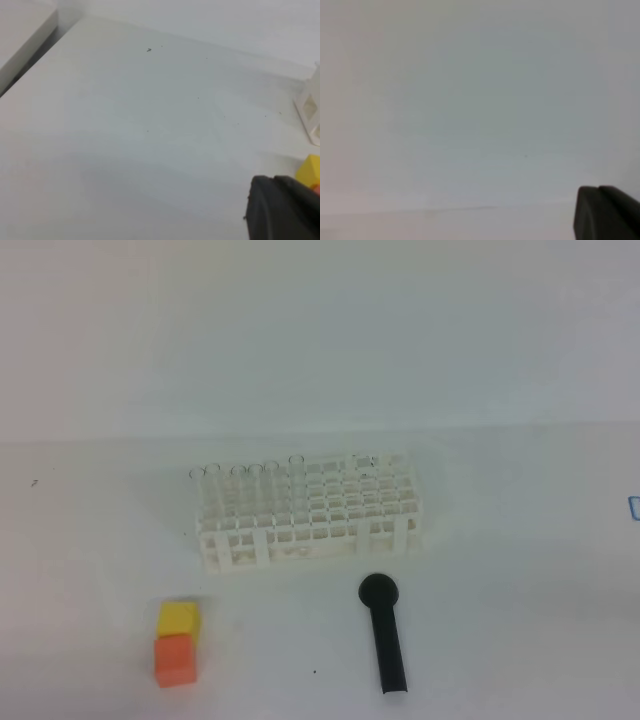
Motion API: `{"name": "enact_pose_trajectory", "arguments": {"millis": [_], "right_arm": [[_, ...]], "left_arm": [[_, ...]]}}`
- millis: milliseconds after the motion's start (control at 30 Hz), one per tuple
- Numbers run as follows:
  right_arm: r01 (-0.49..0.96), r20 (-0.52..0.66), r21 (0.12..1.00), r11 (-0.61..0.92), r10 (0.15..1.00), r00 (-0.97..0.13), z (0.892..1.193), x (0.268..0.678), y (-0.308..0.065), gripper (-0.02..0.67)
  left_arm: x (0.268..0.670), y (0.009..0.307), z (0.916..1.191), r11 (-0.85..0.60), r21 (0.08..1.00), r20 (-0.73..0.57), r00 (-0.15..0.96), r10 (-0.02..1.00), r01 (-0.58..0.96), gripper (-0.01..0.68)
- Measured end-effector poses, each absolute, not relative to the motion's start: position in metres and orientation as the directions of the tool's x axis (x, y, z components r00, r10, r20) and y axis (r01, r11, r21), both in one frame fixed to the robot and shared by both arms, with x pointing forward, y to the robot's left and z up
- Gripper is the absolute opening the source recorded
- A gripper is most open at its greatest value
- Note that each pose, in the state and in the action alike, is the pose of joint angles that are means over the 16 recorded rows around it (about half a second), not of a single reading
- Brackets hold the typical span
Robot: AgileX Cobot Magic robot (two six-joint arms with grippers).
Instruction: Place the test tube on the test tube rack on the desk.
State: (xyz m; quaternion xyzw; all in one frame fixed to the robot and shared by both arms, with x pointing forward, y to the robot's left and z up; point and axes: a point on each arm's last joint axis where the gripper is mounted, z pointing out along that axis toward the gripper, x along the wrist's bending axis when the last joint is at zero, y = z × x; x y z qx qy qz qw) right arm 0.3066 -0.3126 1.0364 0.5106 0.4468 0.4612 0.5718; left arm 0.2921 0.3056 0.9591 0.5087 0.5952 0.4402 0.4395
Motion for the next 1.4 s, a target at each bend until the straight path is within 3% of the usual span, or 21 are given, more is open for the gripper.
{"name": "enact_pose_trajectory", "arguments": {"millis": [300, 467, 933, 1400], "right_arm": [[-0.005, 0.011, 1.0, -0.01, 0.997, 0.079, 1.026, 0.307, -0.303, -0.001], [0.09, 0.016, 0.996, -0.024, 0.996, 0.086, 1.016, 0.306, -0.303, -0.001], [0.168, -0.078, 0.984, 0.056, 0.99, 0.121, 0.985, 0.299, -0.305, -0.001], [0.275, -0.089, 0.958, 0.081, 0.996, 0.017, 0.95, 0.292, -0.298, -0.001]], "left_arm": [[0.292, 0.306, 0.959, 0.095, 0.971, -0.075, -0.096, 0.993, 0.22, -0.001], [0.292, 0.306, 0.959, 0.095, 0.971, -0.075, -0.096, 0.993, 0.22, -0.001], [0.292, 0.306, 0.959, 0.095, 0.97, -0.075, -0.097, 0.992, 0.224, -0.001], [0.292, 0.306, 0.957, 0.097, 0.967, -0.075, -0.099, 0.992, 0.237, -0.001]]}}
